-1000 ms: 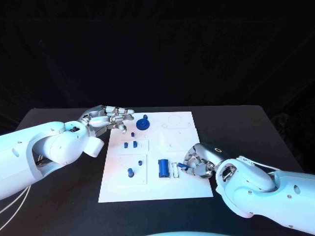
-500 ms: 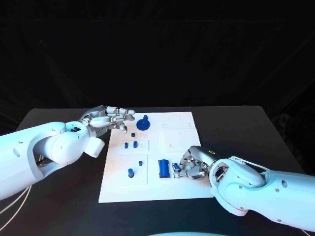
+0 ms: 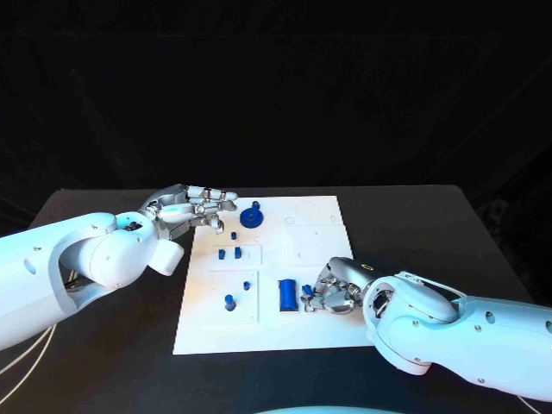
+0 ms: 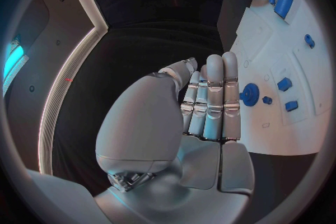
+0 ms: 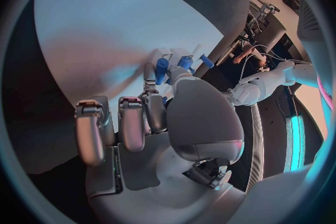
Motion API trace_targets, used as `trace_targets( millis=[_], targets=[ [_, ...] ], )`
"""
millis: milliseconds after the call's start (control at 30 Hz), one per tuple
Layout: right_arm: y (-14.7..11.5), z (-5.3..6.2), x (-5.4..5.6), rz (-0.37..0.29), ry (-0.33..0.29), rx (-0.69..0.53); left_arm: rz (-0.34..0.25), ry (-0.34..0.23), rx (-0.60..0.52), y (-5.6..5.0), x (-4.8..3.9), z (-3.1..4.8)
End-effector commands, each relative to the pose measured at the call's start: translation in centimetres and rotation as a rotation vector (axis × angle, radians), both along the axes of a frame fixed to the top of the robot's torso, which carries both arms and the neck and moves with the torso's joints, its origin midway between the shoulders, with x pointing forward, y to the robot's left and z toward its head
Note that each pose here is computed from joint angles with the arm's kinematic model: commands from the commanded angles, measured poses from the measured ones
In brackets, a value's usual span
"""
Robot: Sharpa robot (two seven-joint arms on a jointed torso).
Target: Assemble the parts on the task board
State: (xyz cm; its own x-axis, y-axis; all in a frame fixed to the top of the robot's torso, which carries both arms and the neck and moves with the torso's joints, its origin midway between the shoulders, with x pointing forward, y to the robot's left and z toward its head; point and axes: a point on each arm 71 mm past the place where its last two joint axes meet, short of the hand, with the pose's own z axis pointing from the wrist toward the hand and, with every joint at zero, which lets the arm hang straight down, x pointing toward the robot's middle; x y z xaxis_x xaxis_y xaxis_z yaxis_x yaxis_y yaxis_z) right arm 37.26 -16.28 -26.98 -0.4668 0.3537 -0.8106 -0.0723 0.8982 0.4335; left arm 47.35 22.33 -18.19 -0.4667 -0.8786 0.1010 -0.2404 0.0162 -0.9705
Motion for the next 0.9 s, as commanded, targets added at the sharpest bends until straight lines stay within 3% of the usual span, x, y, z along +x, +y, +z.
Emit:
trace_targets(
  millis=[33,900],
  targets=[
    [0.22,-0.34,-0.27,0.017,0.026,-0.021,-0.019,0.002,-0.012,-0.25,-0.10,0.09],
    [-0.56,0.57,-1.05,0.026,-0.024,-0.013,-0.018,0.008,-0.008,-0.05,-0.07,0.03]
  ],
)
